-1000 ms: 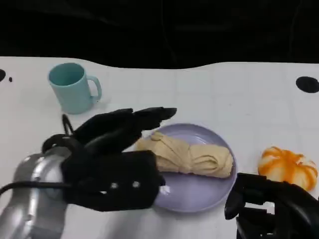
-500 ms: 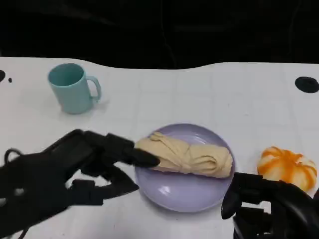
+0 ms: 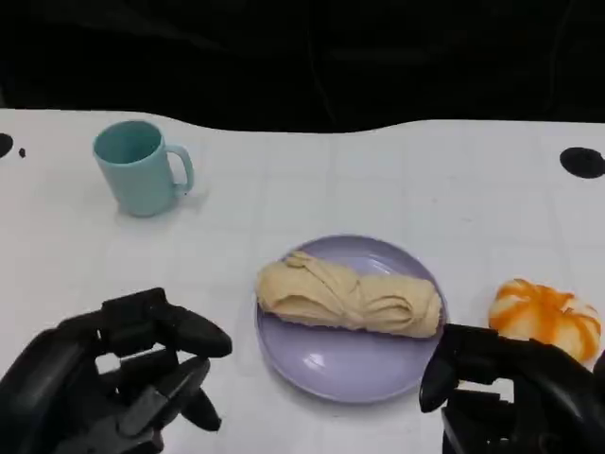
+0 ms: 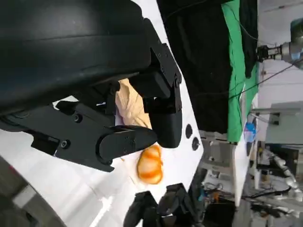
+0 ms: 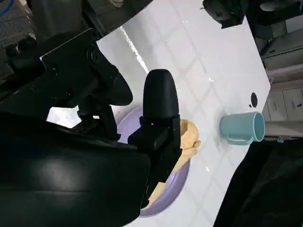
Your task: Grasp the towel on the left side of the plate with the left hand and place it into the plate.
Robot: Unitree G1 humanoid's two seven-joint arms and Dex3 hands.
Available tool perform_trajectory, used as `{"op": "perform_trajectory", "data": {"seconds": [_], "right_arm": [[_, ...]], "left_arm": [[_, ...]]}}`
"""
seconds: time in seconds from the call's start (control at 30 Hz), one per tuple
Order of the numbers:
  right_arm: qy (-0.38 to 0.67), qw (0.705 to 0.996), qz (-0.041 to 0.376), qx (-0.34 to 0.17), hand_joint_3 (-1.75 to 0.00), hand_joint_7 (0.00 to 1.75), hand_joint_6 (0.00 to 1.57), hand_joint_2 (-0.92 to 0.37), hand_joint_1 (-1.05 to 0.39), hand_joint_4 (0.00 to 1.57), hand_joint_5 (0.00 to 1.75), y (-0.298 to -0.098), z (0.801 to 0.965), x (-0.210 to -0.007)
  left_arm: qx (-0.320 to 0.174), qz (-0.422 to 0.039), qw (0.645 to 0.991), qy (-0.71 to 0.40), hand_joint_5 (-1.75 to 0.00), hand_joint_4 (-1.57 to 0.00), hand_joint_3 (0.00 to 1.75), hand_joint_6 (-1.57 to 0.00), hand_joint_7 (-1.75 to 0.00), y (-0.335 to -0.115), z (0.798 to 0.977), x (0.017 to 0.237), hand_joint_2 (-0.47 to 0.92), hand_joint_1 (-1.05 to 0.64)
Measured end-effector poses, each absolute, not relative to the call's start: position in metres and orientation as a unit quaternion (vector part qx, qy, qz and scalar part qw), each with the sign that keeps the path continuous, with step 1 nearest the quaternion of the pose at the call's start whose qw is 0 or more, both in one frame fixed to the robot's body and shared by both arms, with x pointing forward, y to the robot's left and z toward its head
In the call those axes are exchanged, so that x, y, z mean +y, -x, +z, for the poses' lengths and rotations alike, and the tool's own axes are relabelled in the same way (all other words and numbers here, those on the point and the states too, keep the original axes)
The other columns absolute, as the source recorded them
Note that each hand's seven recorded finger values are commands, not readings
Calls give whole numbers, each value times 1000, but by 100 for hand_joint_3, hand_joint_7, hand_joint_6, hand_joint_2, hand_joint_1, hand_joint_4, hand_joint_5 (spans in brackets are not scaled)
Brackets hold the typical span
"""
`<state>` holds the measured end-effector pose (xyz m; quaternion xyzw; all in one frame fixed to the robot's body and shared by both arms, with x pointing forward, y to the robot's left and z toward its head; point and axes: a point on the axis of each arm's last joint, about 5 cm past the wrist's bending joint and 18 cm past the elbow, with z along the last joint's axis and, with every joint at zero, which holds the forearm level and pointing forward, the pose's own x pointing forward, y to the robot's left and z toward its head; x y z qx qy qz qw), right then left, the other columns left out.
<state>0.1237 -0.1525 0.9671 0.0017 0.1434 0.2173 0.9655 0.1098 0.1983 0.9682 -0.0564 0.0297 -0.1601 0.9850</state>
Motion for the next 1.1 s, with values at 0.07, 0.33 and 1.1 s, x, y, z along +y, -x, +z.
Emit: {"op": "perform_trajectory", "data": {"seconds": [0.07,0.33,1.1], "right_arm": [[-2,965,216,145,-130,157,64,-50,-4,73,175,-124,967,-153],[-1,965,217,147,-129,157,65,-52,-4,73,175,-125,965,-155],[-4,965,220,141,-129,158,64,-53,-2,74,175,-126,963,-159]], "left_arm": [[35,-155,985,66,-156,-83,80,-74,-148,-110,964,199,76,-34],[35,-148,985,76,-159,-87,85,-75,-150,-113,950,200,70,-37],[37,-145,983,105,-164,-81,92,-71,-148,-116,939,196,67,-32]]}}
